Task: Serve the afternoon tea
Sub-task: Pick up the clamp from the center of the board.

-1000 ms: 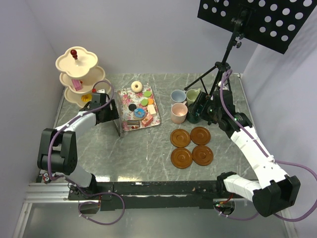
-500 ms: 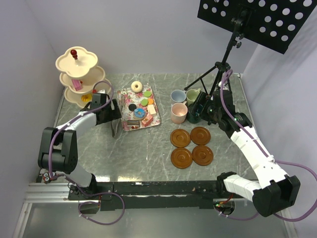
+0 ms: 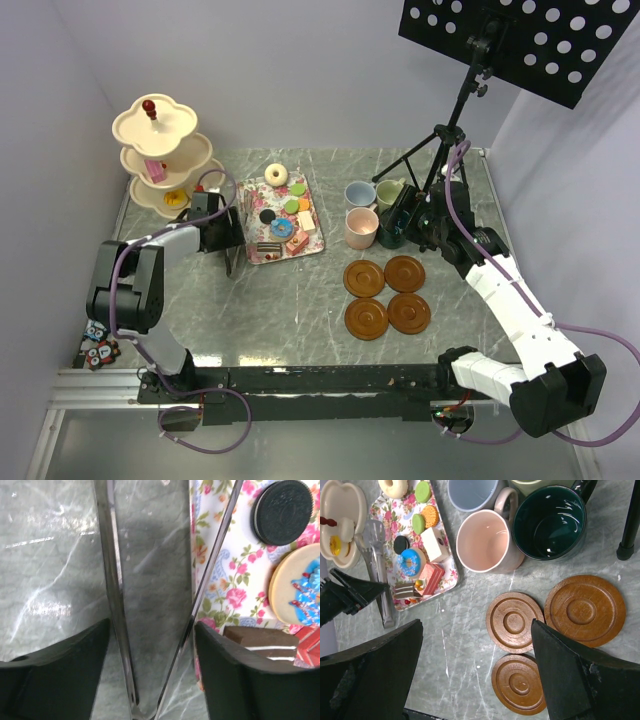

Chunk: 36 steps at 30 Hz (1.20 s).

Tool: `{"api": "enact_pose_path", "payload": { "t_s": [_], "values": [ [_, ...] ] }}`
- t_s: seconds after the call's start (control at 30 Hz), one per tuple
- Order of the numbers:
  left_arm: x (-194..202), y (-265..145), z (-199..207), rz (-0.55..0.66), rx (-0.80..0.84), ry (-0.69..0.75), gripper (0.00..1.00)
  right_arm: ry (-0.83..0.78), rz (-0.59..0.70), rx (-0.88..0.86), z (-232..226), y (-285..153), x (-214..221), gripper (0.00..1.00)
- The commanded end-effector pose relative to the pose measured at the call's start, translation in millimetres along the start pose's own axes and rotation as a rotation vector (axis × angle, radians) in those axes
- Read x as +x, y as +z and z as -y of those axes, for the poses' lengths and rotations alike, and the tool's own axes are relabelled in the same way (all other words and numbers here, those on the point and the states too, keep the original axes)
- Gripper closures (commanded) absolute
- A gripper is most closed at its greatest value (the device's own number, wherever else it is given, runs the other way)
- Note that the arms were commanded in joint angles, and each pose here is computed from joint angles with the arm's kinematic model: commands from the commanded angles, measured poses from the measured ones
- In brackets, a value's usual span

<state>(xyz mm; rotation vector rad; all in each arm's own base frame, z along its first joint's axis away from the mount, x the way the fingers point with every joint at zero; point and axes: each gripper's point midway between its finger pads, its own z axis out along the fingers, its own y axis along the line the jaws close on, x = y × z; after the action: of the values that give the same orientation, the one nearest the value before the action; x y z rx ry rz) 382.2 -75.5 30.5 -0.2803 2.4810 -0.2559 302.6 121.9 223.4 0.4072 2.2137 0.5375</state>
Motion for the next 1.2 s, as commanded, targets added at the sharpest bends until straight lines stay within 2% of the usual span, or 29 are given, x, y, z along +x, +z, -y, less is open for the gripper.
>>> {"api": "enact_pose_path", "payload": {
  "t_s": [0.0, 0.2, 0.3, 0.47, 0.63, 0.73, 0.9, 1.1, 1.17],
  "values": [
    [-14, 6, 2, 0.034, 0.006, 0.023, 0.34, 0.01, 0.022, -0.006, -3, 0, -7, 0.05],
    [-21, 1, 0, 0.057, -0.008, 0.055, 0.46, 0.006, 0.018, -0.016, -7, 3, -9, 0.05],
    [-33, -9, -4, 0.092, -0.043, 0.072, 0.48, 0.003, 0.018, -0.017, -8, 5, -11, 0.05],
    [-53, -35, -4, 0.137, -0.072, 0.085, 0.49, -0.001, 0.012, -0.025, -12, 8, -13, 0.05],
    [-56, -51, 0, 0.144, -0.059, 0.089, 0.49, -0.002, 0.0, -0.035, -15, 12, -13, 0.06],
    [-58, -57, 2, 0.15, -0.054, 0.098, 0.53, -0.006, -0.006, -0.04, -18, 15, -13, 0.05],
    [-73, -71, 10, 0.177, -0.073, 0.137, 0.55, -0.008, -0.008, -0.046, -20, 17, -15, 0.06],
    [-102, -90, 43, 0.236, -0.079, 0.225, 0.55, -0.015, -0.009, -0.045, -21, 18, -16, 0.06],
    [-106, -88, 55, 0.222, -0.078, 0.245, 0.55, -0.016, -0.008, -0.046, -21, 18, -17, 0.06]
  ]
}}
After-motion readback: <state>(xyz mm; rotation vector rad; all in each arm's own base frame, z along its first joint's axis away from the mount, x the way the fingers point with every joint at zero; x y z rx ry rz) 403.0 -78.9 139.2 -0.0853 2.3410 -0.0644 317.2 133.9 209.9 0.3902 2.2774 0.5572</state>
